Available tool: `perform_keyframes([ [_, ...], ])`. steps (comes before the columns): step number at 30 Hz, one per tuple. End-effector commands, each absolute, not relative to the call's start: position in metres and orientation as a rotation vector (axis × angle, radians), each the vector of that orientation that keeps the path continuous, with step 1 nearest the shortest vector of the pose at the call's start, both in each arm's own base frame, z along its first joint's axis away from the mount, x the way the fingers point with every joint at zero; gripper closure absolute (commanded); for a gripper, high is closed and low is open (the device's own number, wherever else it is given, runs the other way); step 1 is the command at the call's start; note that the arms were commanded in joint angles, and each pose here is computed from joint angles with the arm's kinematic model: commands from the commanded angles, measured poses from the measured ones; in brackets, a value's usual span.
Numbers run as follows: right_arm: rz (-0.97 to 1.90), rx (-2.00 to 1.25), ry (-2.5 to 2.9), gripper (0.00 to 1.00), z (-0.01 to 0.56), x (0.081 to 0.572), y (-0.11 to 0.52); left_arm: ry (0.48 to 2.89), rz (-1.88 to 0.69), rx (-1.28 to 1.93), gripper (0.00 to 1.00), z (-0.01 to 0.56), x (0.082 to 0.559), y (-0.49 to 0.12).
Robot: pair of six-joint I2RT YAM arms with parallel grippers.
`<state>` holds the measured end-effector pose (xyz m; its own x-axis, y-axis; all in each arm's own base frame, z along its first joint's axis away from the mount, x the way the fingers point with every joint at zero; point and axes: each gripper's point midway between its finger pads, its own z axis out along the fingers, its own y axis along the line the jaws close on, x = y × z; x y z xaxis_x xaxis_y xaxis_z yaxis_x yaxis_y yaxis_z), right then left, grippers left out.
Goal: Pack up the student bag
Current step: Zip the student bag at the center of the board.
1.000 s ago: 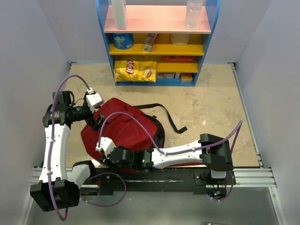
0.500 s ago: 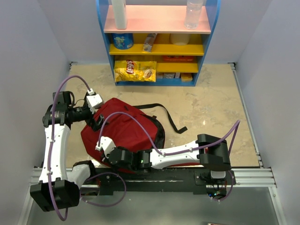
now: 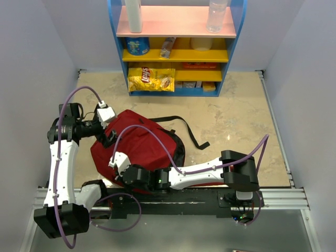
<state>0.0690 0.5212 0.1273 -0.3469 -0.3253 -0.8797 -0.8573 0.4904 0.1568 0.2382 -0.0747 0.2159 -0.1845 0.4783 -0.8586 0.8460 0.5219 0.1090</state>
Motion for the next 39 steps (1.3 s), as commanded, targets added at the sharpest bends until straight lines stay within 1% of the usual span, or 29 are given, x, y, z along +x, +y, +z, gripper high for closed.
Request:
perform_keyframes([
  [1,0.880,-0.822,1.833,1.00,0.176,0.079,0.515,1.786,-0.479,1.128,0.00,0.219,0.236,-0.075],
  [10,0.858,-0.763,1.845,1.00,0.171,0.076,0.486,1.790,-0.469,1.165,0.00,0.214,0.231,-0.074],
  [17,0.873,-0.780,1.827,1.00,0.173,0.071,0.495,1.796,-0.475,1.230,0.00,0.212,0.218,-0.073],
  [19,0.875,-0.783,1.819,0.96,0.175,0.071,0.500,1.801,-0.484,1.250,0.00,0.211,0.215,-0.073],
  [22,0.875,-0.792,1.815,0.94,0.176,0.070,0.504,1.803,-0.486,1.257,0.01,0.209,0.213,-0.073],
  [23,0.874,-0.793,1.816,0.93,0.175,0.071,0.505,1.801,-0.486,1.257,0.00,0.210,0.213,-0.073],
  [24,0.874,-0.799,1.818,0.88,0.174,0.069,0.506,1.798,-0.486,1.257,0.01,0.210,0.213,-0.074],
  [26,0.876,-0.805,1.818,0.84,0.173,0.069,0.508,1.792,-0.492,1.256,0.00,0.211,0.212,-0.075],
  [27,0.875,-0.806,1.818,0.80,0.173,0.069,0.508,1.793,-0.496,1.255,0.00,0.211,0.212,-0.075],
  [30,0.877,-0.810,1.815,0.75,0.173,0.069,0.510,1.793,-0.498,1.258,0.00,0.210,0.213,-0.075],
  [33,0.874,-0.812,1.817,0.76,0.171,0.069,0.512,1.797,-0.494,1.260,0.00,0.209,0.214,-0.074],
  [34,0.870,-0.811,1.817,0.79,0.171,0.070,0.512,1.797,-0.492,1.261,0.00,0.209,0.214,-0.074],
  [37,0.852,-0.819,1.831,0.83,0.166,0.070,0.510,1.793,-0.482,1.262,0.00,0.211,0.214,-0.073],
  [39,0.847,-0.818,1.838,0.83,0.163,0.070,0.507,1.788,-0.476,1.262,0.00,0.212,0.214,-0.073],
])
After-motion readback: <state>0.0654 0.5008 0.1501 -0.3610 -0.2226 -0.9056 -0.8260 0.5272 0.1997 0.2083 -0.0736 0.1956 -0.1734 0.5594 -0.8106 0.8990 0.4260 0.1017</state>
